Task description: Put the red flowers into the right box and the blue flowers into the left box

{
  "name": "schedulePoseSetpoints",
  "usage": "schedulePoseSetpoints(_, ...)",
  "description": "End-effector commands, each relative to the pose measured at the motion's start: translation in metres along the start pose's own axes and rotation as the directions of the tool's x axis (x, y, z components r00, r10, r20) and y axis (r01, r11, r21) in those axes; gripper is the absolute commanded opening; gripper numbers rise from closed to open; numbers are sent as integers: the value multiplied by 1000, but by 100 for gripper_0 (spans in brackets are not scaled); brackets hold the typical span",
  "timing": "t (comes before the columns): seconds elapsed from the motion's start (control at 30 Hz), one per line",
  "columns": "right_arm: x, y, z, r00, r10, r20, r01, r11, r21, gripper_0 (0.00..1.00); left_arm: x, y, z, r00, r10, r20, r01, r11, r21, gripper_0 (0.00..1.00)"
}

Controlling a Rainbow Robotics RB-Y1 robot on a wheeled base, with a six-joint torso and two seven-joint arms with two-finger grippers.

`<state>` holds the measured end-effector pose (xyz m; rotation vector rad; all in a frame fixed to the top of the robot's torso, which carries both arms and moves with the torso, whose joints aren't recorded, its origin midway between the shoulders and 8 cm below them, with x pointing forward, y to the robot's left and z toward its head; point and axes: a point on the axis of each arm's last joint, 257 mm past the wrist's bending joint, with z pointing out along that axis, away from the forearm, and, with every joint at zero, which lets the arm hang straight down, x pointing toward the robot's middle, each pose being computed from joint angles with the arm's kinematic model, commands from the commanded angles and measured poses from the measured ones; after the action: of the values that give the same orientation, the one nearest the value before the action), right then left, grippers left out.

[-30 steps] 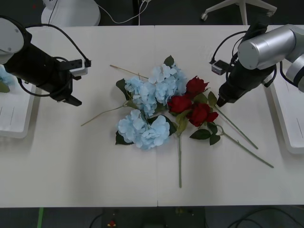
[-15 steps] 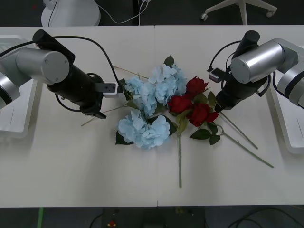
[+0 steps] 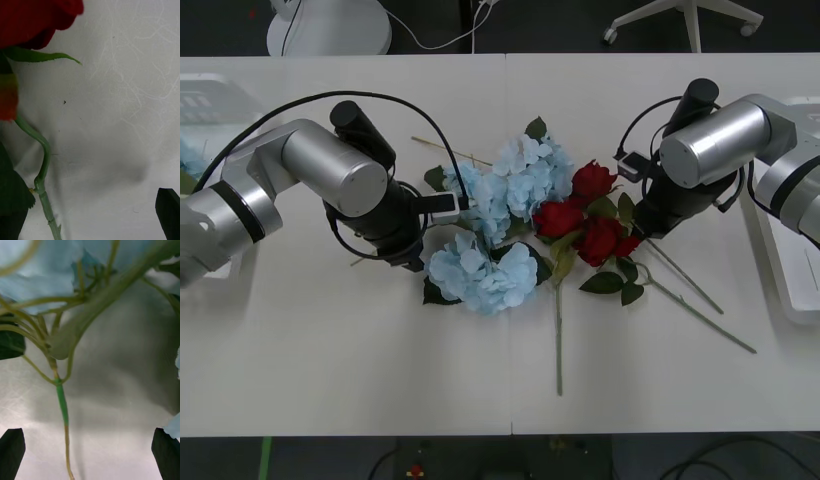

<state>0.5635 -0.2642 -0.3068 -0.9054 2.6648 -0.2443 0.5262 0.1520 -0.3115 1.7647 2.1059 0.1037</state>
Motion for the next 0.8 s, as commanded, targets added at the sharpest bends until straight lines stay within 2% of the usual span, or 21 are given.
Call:
schedulePoseSetpoints(0.03,-9,12,8,1000,24,15,-24,1000,-5,99,-40,15,-14,1000,-10,2,10,998,-54,98)
schedulePoseSetpoints(0.2,-10,14,11,999,39,19,-39,999,-8,98,-42,16,-10,998,-25,-56,20,996,-92,97)
schedulePoseSetpoints(0.23,-10,14,11,999,41,19,-41,999,-8,95,-40,16,-10,997,-35,-68,29,995,-94,96)
schedulePoseSetpoints(0.3,-9,14,11,999,44,17,-44,999,-10,58,-39,14,-9,995,-65,-77,58,994,-93,92)
schedulePoseSetpoints(0.33,-9,14,12,999,50,16,-50,999,-9,34,-38,14,-9,995,-69,-77,62,994,-93,89)
schedulePoseSetpoints(0.37,-8,14,12,998,58,14,-58,998,-11,19,-37,14,-9,994,-74,-78,66,994,-92,86)
schedulePoseSetpoints(0.43,-7,13,13,998,68,12,-68,998,-13,0,-33,14,-8,993,-80,-86,72,993,-89,79)
schedulePoseSetpoints(0.47,-6,12,13,997,73,12,-73,997,-13,0,-31,14,-7,992,-84,-91,76,994,-84,69)
schedulePoseSetpoints(0.53,-6,12,12,997,79,13,-79,997,-13,0,-26,15,-4,990,-96,-101,88,993,-81,58)
schedulePoseSetpoints(0.63,-7,11,12,996,88,14,-88,996,-14,0,-21,20,-3,988,-106,-111,96,992,-86,56)
schedulePoseSetpoints(0.8,-5,8,11,994,104,14,-104,994,-12,0,-15,24,1,987,-111,-117,101,991,-89,41)
